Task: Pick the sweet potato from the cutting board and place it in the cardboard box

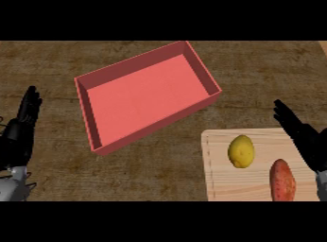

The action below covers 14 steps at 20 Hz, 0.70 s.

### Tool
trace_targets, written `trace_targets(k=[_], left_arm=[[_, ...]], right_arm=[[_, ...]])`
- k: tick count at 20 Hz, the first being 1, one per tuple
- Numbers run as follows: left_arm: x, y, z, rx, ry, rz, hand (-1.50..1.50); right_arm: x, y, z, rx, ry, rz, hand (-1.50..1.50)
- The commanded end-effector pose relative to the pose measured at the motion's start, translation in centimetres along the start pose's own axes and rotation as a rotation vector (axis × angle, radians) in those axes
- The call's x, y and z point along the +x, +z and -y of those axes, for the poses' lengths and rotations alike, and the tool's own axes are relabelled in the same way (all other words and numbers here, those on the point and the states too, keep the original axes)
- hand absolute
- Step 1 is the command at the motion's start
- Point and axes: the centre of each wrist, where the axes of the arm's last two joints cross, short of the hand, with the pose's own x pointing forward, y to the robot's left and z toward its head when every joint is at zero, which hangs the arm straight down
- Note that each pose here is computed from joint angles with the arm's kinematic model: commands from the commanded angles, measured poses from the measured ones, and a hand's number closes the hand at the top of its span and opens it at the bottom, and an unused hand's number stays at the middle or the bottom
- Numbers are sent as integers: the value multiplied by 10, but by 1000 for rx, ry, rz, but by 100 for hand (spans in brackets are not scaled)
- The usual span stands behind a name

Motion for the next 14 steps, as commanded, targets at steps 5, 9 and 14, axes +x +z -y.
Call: trace_targets(k=[5, 9, 14], left_arm=[[-24, 58, -78, -241, -33, -62, 0], [-23, 55, -58, -207, -100, -129, 0], [-19, 58, -53, 12, -188, -205, 0]], right_arm=[[10, 4, 1, 49, -193, 170, -150], [40, 20, 42, 167, 469, 226, -150], [-39, 61, 26, 156, -53, 380, -150]])
